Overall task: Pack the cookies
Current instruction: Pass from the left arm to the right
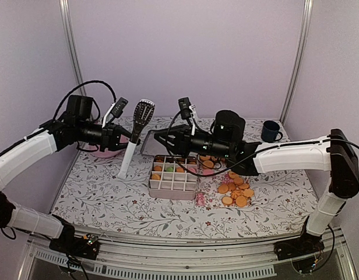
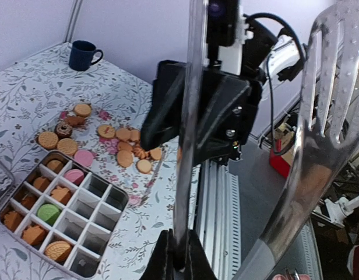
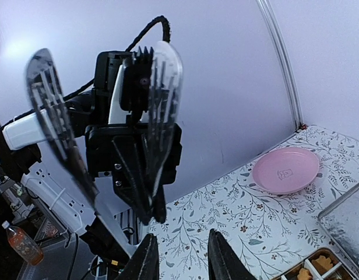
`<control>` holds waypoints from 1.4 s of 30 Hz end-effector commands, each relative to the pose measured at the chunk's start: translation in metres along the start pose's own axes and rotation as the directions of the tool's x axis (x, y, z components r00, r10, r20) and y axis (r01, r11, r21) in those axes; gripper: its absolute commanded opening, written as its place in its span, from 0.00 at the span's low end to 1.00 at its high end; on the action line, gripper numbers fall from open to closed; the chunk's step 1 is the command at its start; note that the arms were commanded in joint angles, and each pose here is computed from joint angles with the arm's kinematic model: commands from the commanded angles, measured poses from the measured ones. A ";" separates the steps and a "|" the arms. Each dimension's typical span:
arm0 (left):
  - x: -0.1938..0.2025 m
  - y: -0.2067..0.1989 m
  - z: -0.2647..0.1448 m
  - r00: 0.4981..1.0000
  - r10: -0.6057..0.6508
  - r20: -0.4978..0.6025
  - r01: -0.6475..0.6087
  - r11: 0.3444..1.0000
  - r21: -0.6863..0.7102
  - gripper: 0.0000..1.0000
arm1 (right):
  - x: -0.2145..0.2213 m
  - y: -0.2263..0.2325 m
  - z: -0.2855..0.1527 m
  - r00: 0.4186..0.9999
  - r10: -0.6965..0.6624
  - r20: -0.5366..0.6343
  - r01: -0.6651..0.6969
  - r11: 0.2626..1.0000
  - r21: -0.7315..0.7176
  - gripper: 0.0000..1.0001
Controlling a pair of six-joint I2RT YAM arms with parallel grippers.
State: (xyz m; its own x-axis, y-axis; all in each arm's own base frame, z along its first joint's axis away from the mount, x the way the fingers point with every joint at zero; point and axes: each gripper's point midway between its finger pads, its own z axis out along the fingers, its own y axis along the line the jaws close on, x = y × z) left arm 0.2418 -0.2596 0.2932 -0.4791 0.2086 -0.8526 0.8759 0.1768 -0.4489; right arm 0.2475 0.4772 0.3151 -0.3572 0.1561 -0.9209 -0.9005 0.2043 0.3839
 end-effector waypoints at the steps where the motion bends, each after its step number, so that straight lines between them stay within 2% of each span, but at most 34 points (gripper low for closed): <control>1: -0.005 -0.040 0.004 0.998 -0.050 0.044 0.041 0.983 0.181 0.00 | -0.020 0.027 0.017 0.998 0.032 0.063 -0.024 0.992 -0.121 0.31; 12: 0.005 -0.050 0.005 0.996 -0.088 0.026 0.079 0.963 0.257 0.00 | -0.020 0.050 0.036 0.997 0.034 0.069 -0.020 0.980 -0.199 0.28; 15: 0.005 -0.050 0.005 0.996 -0.090 0.024 0.081 0.961 0.263 0.00 | -0.018 0.048 0.041 0.997 0.043 0.064 -0.030 0.980 -0.198 0.21; 17: 0.006 -0.050 0.006 0.995 -0.094 0.022 0.085 0.961 0.262 0.00 | -0.019 0.049 0.044 0.997 0.049 0.067 -0.035 0.979 -0.201 0.11; 20: 0.010 -0.049 0.006 0.995 -0.099 0.017 0.091 0.961 0.261 0.06 | -0.019 0.048 0.046 0.996 0.060 0.064 -0.046 0.979 -0.198 0.00; 23: 0.015 -0.048 0.006 0.996 -0.092 0.011 0.087 0.964 0.250 0.17 | -0.019 0.047 0.044 0.997 0.056 0.059 -0.044 0.981 -0.186 0.00; 24: 0.017 -0.046 0.006 0.996 -0.091 0.009 0.086 0.967 0.240 0.27 | -0.019 0.048 0.043 0.997 0.052 0.055 -0.041 0.982 -0.182 0.00; 26: 0.021 -0.044 0.006 0.997 -0.071 0.004 0.069 0.972 0.224 0.38 | -0.021 0.047 0.040 0.998 0.039 0.047 -0.031 0.986 -0.166 0.00; 29: 0.023 -0.034 -0.003 1.000 0.011 -0.002 -0.010 0.990 0.142 0.68 | -0.014 0.041 0.035 1.000 0.005 -0.022 -0.008 0.994 -0.107 0.00; 30: 0.026 -0.029 -0.009 0.999 0.031 -0.017 -0.029 0.995 0.100 0.72 | -0.010 0.036 0.032 0.998 -0.004 -0.058 0.000 0.997 -0.074 0.00; 33: 0.031 -0.011 -0.027 0.979 0.186 -0.085 -0.190 0.981 -0.048 0.82 | 0.005 0.016 0.016 0.984 -0.052 -0.170 0.059 0.998 0.033 0.00; 34: 0.033 -0.006 -0.032 0.955 0.268 -0.127 -0.280 0.956 -0.088 0.85 | 0.010 0.011 0.010 0.976 -0.069 -0.204 0.083 0.995 0.059 0.00; 36: 0.040 0.002 -0.041 0.913 0.350 -0.211 -0.384 0.912 -0.147 0.90 | 0.028 -0.001 -0.002 0.951 -0.093 -0.294 0.131 0.985 0.110 0.00; 39: 0.053 -0.005 -0.047 0.857 0.425 -0.292 -0.473 0.873 -0.117 0.94 | 0.049 -0.017 -0.013 0.901 -0.123 -0.417 0.208 0.964 0.165 0.00; 42: 0.057 -0.015 -0.044 0.845 0.432 -0.316 -0.478 0.874 -0.082 0.94 | 0.070 -0.030 -0.018 0.837 -0.122 -0.534 0.261 0.946 0.193 0.00</control>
State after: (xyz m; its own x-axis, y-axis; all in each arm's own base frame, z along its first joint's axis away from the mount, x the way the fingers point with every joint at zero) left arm 0.2175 -0.2160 0.2811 -0.1339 0.4238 -0.8958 0.9767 0.2094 -0.0469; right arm 0.2385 0.4825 0.2749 -0.3441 -0.1978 -0.9179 -0.9024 0.3399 0.2651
